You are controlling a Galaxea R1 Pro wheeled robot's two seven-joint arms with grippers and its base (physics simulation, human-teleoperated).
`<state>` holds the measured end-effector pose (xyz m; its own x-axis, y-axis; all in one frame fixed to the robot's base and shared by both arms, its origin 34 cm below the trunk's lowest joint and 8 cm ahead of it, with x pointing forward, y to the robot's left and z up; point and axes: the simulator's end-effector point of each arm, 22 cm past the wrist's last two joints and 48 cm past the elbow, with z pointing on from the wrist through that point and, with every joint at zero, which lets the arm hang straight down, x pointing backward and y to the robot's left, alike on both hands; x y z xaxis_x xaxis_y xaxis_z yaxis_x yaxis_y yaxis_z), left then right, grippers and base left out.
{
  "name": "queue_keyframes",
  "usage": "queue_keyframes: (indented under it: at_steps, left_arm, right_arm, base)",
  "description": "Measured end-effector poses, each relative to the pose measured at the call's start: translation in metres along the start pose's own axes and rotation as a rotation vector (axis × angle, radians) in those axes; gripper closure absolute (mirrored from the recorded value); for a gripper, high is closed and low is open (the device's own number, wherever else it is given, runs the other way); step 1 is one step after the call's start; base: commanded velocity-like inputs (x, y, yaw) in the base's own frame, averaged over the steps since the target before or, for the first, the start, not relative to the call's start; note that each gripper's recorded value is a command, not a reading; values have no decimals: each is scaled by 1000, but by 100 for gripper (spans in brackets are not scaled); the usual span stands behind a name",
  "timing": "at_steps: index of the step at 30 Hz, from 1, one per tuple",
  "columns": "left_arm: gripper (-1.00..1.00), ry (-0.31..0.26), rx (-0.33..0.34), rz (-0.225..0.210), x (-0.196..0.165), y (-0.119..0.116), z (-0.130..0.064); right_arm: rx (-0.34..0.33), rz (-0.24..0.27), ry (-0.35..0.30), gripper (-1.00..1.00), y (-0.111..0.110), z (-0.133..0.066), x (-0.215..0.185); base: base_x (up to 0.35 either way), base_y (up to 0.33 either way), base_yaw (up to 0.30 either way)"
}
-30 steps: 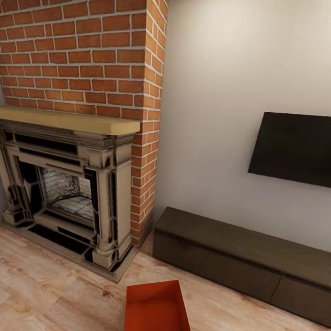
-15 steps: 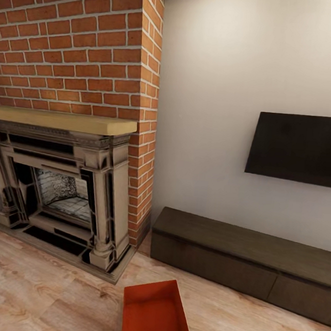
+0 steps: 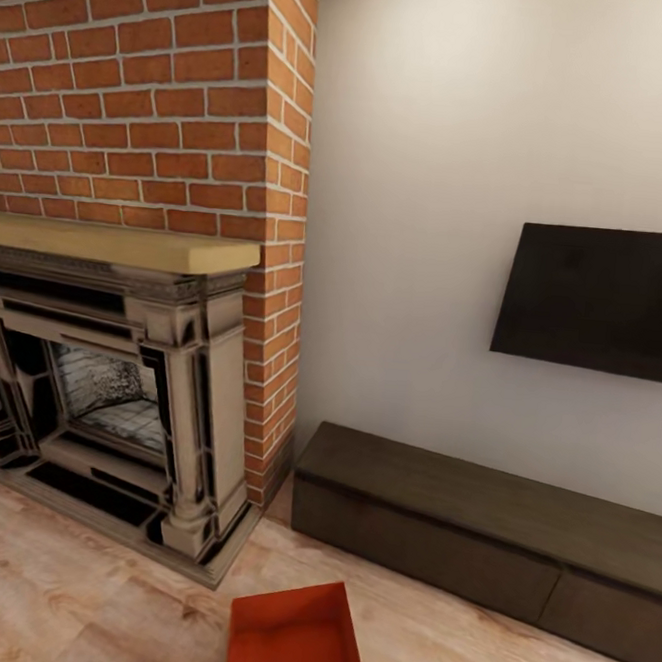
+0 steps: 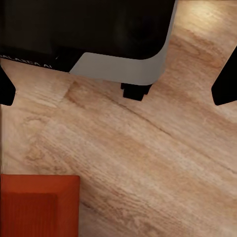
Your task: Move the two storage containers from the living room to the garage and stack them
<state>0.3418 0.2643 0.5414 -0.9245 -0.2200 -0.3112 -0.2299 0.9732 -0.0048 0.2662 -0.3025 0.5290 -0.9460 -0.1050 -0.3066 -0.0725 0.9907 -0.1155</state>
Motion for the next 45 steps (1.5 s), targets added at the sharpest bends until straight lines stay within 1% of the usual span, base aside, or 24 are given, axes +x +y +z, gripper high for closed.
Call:
queue_keyframes:
  at_steps: [10, 14, 19, 30, 34, 41, 45]
  left_arm:
    - [-100, 0, 0, 0, 0, 0, 0]
    - [-100, 0, 0, 0, 0, 0, 0]
    - [-100, 0, 0, 0, 0, 0, 0]
    - [-100, 0, 0, 0, 0, 0, 0]
    - [-100, 0, 1, 0, 0, -1, 0]
    - [-100, 0, 3, 0, 0, -2, 0]
    - [-100, -1, 2, 0, 0, -2, 0]
  right_arm:
    - [4, 0, -1, -100, -1, 0, 0]
    - [5, 0, -1, -100, -1, 0, 0]
    - [6, 2, 0, -100, -1, 0, 0]
    - [6, 3, 0, -100, -1, 0, 0]
    - [6, 3, 0, -100, -1, 0, 0]
    - [6, 4, 1, -100, -1, 0, 0]
    - [6, 4, 0, -100, -1, 0, 0]
  base:
    - [256, -163, 0]
    - [137, -102, 0]
    - [26, -19, 139]
    - [2, -1, 243]
    - [0, -18, 57]
    - [0, -213, 6]
    - [0, -67, 0]
